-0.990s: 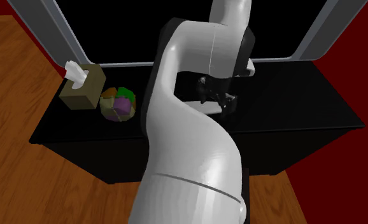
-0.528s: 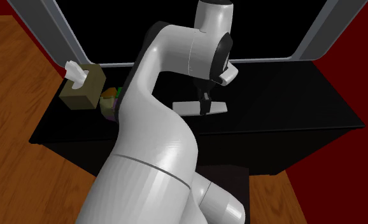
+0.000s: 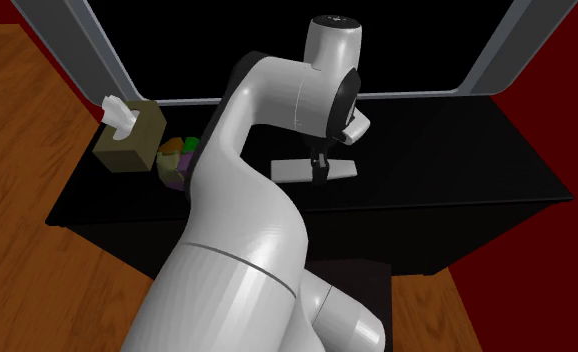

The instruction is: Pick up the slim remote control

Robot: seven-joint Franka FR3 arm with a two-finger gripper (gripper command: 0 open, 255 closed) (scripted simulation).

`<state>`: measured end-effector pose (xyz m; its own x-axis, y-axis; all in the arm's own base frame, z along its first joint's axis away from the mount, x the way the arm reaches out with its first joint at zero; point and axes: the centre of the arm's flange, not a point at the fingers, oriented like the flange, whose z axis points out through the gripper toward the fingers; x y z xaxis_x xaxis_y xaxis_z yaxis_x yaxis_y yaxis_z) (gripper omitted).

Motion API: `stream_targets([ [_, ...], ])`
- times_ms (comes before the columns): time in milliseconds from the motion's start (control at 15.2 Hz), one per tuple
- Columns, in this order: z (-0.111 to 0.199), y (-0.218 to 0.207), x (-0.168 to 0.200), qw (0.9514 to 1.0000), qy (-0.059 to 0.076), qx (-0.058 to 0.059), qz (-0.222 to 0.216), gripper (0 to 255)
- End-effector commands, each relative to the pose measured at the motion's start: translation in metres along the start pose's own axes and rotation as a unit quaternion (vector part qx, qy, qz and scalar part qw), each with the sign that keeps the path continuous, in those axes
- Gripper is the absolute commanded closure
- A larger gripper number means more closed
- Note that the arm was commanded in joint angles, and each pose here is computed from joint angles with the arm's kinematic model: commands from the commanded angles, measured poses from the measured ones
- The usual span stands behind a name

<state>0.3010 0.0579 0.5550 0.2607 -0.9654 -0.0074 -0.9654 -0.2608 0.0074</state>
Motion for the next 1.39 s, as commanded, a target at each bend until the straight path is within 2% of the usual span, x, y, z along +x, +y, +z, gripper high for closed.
stream_targets([
  [0,0.001,0.000,0.000,1.0000,0.000,0.000,0.000,255],
  [396,0.000,0.000,0.000,1.0000,0.000,0.000,0.000,255],
  [1320,-0.074,0.001,-0.001,1.0000,0.000,0.000,0.000,255],
])
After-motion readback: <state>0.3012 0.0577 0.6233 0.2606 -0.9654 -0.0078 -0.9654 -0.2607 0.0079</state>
